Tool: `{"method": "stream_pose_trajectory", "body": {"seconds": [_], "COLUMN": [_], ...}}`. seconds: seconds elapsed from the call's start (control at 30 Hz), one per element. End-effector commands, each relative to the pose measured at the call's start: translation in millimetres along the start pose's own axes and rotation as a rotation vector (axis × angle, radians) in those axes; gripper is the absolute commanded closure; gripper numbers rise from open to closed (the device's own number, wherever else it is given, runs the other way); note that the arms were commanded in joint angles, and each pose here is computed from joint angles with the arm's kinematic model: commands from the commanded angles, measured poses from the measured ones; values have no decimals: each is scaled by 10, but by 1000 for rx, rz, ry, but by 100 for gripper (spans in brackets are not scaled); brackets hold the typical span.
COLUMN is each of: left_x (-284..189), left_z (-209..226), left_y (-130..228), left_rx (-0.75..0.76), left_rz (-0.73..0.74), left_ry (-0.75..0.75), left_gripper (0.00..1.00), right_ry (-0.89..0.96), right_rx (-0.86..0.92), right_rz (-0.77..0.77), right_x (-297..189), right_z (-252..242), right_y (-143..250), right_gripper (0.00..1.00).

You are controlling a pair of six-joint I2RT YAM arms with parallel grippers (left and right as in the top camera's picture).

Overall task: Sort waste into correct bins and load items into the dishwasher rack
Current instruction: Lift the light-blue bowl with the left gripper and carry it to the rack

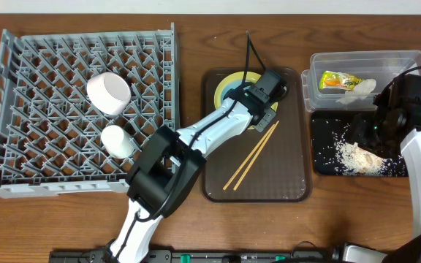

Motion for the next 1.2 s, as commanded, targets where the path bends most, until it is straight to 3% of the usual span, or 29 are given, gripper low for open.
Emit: {"method": "stream_pose_trajectory", "body": {"seconds": [0.0, 0.23, 0.47, 0.8, 1.0, 1.17], "left_x": [-368, -1188, -1862, -2205, -2467, -2334], "left_z": [41, 351, 1223, 2560, 3060, 3533], "left_y": [-195, -365, -313, 278, 502, 688], "left_rx": [-5, -79, -283, -535, -600, -791], "left_rz": [-71, -194, -362, -562, -743, -773], "left_ry": [-1, 32, 213, 465, 667, 788], "left_gripper": [94, 94, 94, 94, 94, 94], "right_ry": [-2, -2, -2, -2, -2, -2], "right_rx": [-5, -5, -5, -5, -5, -5], "right_rz": [-25, -25, -25, -25, -25, -23], "right_x": [-72, -72, -72, -72, -72, -72], "right_z": [-14, -14, -14, -14, -14, -14], "right_y": [-14, -13, -12, -13, -13, -10], "right_gripper": [45, 45, 46, 46, 46, 46]}}
Point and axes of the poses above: each gripper's point midway between its finger pads, its own x axis out along the fingers, its own z axis along the line the jaws close on, y = z × x, the point moved 4 cm from there along -x, back along the fingers, and after that the axes turned 2 degrees about x, right-handed, at the moved point
